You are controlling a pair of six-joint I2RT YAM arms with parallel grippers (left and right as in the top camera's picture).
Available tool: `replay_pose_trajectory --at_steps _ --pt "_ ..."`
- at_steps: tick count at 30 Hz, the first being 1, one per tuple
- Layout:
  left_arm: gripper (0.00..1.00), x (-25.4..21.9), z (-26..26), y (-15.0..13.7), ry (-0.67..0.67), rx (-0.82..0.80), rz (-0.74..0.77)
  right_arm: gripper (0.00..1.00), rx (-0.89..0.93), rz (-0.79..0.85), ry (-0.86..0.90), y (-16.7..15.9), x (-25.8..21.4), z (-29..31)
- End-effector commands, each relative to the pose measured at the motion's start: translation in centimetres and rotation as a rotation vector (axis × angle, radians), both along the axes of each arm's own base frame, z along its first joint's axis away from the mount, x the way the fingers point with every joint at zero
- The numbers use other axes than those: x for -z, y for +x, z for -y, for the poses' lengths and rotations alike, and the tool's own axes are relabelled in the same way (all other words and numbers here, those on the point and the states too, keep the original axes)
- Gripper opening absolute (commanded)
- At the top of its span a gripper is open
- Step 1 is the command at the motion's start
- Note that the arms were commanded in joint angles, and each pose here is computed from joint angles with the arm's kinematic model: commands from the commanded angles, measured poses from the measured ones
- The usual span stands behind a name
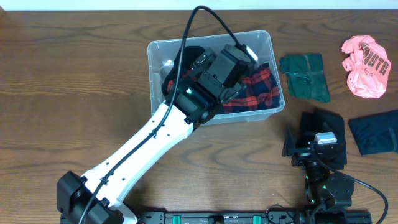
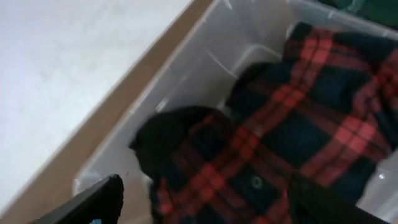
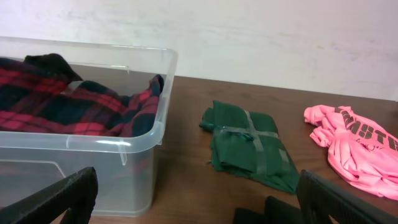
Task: Pack container
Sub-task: 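Release the plaid shirt, smooth it in the bin, withdraw left gripper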
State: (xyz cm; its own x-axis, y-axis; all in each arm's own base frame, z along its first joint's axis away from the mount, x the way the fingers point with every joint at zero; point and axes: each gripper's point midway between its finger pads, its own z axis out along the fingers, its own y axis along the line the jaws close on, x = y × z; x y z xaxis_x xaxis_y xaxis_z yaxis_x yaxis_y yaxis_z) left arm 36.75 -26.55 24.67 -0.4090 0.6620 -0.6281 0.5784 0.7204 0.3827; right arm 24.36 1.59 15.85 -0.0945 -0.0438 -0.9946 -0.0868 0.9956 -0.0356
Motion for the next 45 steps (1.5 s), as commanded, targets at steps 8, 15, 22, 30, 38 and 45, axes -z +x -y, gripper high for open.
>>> replay_pose_trajectory --at_steps 8,15,22,30,38,45 --pt "0.84 6.4 -5.9 2.1 -0.034 -0.262 -0.26 0.99 -0.003 0.002 -0.015 0.0 0.1 0.0" --pt "0.84 13.5 -8.0 3.8 0.022 -0.328 -0.415 0.99 -0.003 0.002 -0.015 0.0 0.1 0.0" --pt "0.94 17.2 -9.9 4.5 0.064 -0.383 -0.486 0.99 -0.003 0.002 -0.015 0.0 0.1 0.0" --pt "0.96 11.3 -10.9 6.3 -0.044 -0.43 -0.377 0.99 -0.003 0.002 -0.015 0.0 0.1 0.0" --pt "0.98 1.7 -13.9 4.0 -0.164 -0.467 -0.236 0.99 -0.003 0.002 -0.015 0.0 0.1 0.0" --pt "0.98 -1.0 -20.9 2.2 -0.242 -0.677 -0.224 0.99 -0.003 0.002 -0.015 0.0 0.1 0.0"
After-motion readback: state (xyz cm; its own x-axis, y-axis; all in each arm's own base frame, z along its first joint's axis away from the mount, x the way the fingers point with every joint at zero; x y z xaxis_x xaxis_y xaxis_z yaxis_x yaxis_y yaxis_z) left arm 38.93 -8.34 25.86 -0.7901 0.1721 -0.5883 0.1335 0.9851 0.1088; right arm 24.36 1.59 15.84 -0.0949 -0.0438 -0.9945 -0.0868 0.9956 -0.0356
